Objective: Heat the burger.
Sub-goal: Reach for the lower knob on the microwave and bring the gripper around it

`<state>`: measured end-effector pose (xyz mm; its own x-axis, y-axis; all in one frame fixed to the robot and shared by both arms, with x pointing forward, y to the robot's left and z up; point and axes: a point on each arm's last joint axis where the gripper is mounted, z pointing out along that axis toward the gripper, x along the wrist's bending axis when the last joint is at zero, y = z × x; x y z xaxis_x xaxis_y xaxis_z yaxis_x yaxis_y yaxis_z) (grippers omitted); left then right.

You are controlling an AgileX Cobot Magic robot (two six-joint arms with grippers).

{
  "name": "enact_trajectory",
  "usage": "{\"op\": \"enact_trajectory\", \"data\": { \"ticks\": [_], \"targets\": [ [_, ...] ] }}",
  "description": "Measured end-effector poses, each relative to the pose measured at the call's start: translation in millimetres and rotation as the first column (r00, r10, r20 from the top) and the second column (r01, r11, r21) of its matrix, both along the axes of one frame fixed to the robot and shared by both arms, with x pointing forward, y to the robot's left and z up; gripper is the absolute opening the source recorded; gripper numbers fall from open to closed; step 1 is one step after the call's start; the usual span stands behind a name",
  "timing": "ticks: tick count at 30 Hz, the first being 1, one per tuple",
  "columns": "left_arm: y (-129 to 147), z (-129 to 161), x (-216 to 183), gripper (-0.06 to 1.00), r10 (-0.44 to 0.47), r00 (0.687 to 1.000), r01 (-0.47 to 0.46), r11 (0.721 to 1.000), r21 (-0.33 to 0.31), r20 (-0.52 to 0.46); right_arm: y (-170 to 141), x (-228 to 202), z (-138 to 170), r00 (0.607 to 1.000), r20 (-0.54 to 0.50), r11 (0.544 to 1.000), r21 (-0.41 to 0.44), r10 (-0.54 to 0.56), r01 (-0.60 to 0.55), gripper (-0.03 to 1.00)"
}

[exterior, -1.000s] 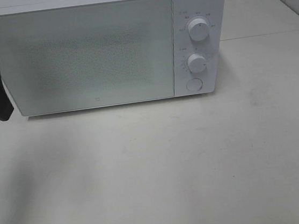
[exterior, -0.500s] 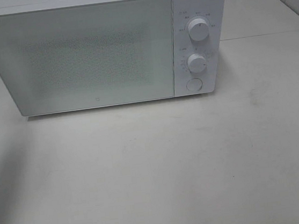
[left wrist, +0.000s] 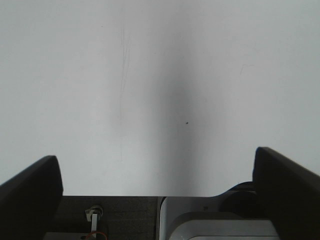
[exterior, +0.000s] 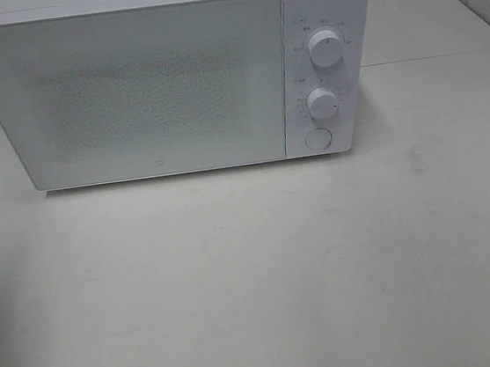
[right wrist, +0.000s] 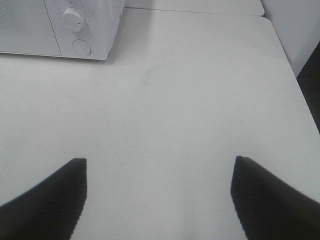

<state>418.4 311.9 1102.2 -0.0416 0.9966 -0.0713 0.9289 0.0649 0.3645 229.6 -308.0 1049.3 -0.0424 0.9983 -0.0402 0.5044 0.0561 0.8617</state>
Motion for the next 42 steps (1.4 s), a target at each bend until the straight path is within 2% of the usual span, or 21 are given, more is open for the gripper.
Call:
{"op": "enact_trajectory", "data": {
  "ticks": [1,2,4,8,9,11,12,14,15,17,18,25,26,30,34,38,41,42],
  "targets": [
    [-1.1,-0.3,-13.9,0.97,0.002,0.999,-0.003,1.000,0.008,0.046,0.0,0.0,0.0,1.000,0.000,1.000,0.000,0.000,0.000,0.77],
    [-1.1,-0.3,-13.9,0.97,0.002,0.999,-0.003,1.000,0.008,0.046,0.0,0.0,0.0,1.000,0.000,1.000,0.000,0.000,0.000,0.77],
    [-2.4,-2.7,-33.0,0.97,0.005,0.993,-0.007,1.000,0.021,0.116,0.0,0.0,0.0,1.000,0.000,1.000,0.000,0.000,0.000,0.77],
    [-3.5,-2.5,-50.9,0.97,-0.009,0.982,0.001,0.999,0.044,0.191,0.0,0.0,0.0,1.000,0.000,1.000,0.000,0.000,0.000,0.77],
    [-4.7,-0.3,-62.9,0.97,-0.020,0.967,0.005,0.998,0.058,0.256,0.0,0.0,0.0,1.000,0.000,1.000,0.000,0.000,0.000,0.77],
    [-5.2,0.5,-67.7,0.97,-0.025,0.959,0.008,0.998,0.063,0.281,0.0,0.0,0.0,1.000,0.000,1.000,0.000,0.000,0.000,0.77],
    [-6.5,2.3,-79.2,0.97,-0.040,0.939,0.014,0.997,0.078,0.343,0.0,0.0,0.0,1.000,0.000,1.000,0.000,0.000,0.000,0.77],
    [-7.2,2.2,-83.5,0.97,-0.046,0.930,0.017,0.996,0.083,0.363,0.0,0.0,0.0,1.000,0.000,1.000,0.000,0.000,0.000,0.77],
    [-9.2,0.8,-92.6,0.97,-0.065,0.910,0.031,0.995,0.090,0.409,0.0,0.0,0.0,1.000,0.000,1.000,0.000,0.000,0.000,0.77],
    [-10.4,-1.1,-97.7,0.97,-0.075,0.900,0.039,0.995,0.092,0.430,0.0,0.0,0.0,1.000,0.000,1.000,0.000,0.000,0.000,0.77],
    [-13.2,-6.5,-107.1,0.97,-0.095,0.879,0.057,0.994,0.094,0.466,0.0,0.0,0.0,1.000,0.000,1.000,0.000,0.000,0.000,0.77],
    [-19.3,-31.4,-128.5,0.97,-0.135,0.847,0.100,0.990,0.095,0.514,0.0,0.0,0.0,1.000,0.000,1.000,0.000,0.000,0.000,0.77],
    [-20.0,-35.4,-135.1,0.97,-0.139,0.834,0.099,0.990,0.102,0.534,0.0,0.0,0.0,1.000,0.000,1.000,0.000,0.000,0.000,0.77],
    [-20.7,-36.9,-143.1,0.97,-0.143,0.812,0.096,0.989,0.112,0.566,0.0,0.0,0.0,1.000,0.000,1.000,0.000,0.000,0.000,0.77],
    [-21.9,-35.1,-153.9,0.97,-0.153,0.774,0.095,0.987,0.126,0.614,0.0,0.0,0.0,1.000,0.000,1.000,0.000,0.000,0.000,0.77],
    [-22.2,-38.3,-160.2,0.97,-0.173,0.767,0.111,0.984,0.139,0.618,0.0,0.0,0.0,1.000,0.000,1.000,0.000,0.000,0.000,0.77],
    [-20.9,-46.3,-166.6,0.97,-0.174,0.777,0.108,0.984,0.144,0.605,0.0,0.0,0.0,1.000,0.000,1.000,0.000,0.000,0.000,0.77],
    [-19.0,-47.3,-172.3,0.97,-0.151,0.766,0.076,0.987,0.145,0.625,0.0,0.0,0.0,1.000,0.000,1.000,0.000,0.000,0.000,0.77]
  ]
}}
